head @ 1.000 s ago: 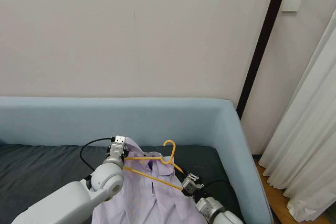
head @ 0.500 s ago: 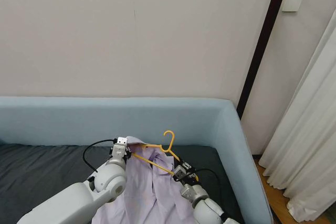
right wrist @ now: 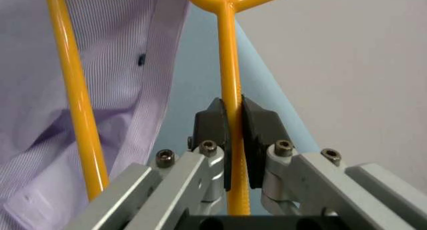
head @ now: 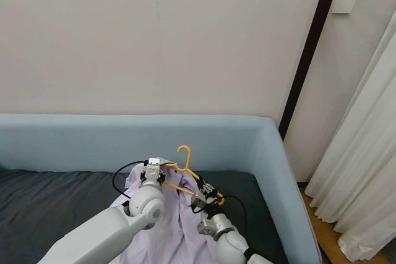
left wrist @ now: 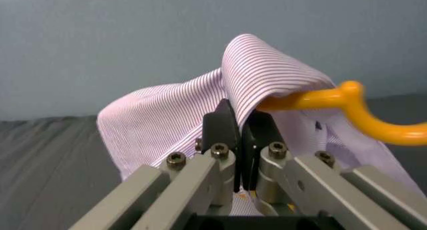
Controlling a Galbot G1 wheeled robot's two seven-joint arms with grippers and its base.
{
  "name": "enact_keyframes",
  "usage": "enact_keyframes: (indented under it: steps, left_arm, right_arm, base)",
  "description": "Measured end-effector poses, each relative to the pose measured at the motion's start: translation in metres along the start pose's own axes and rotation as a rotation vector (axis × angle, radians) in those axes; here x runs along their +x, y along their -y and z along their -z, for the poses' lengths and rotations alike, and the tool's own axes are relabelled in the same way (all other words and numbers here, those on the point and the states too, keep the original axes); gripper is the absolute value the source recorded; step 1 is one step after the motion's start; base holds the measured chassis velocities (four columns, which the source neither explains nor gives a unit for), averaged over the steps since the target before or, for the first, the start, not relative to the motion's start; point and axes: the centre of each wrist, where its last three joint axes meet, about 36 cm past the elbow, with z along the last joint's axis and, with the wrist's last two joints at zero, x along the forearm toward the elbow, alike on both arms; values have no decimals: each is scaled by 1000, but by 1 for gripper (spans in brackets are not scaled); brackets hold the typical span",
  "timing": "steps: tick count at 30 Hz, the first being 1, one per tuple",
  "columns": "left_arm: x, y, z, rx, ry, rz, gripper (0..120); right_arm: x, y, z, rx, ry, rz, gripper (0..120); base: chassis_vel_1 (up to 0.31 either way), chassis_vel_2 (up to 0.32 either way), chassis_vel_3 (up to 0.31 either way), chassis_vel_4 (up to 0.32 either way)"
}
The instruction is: Pick up the clothes from the sofa and hang them on the clothes hanger.
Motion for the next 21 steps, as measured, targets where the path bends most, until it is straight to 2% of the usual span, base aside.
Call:
enact_keyframes:
  steps: [7,16,18,19,21]
  left_arm:
    - [23,-4,5,12,19,-37,0]
    - [30,-7,-2,14,-9,-37,0]
    - [34,-9,-4,-23,-39,-41,8]
    - [34,-9,-4,-23,-39,-41,8]
    - [43,-13,-6,-73,-61,-47,18]
  right_arm:
    - [-32,2,4,25,-7,1,5]
    - [-28,9,6,58,72,46,5]
    - [-28,12,6,62,83,31,5]
    - [-28,12,6,62,83,31,5]
    - [-29,15,5,54,85,10,5]
  base:
    - [0,0,0,0]
    - [0,0,0,0]
    - [0,0,0,0]
    - [0,0,0,0]
    - [0,0,0,0]
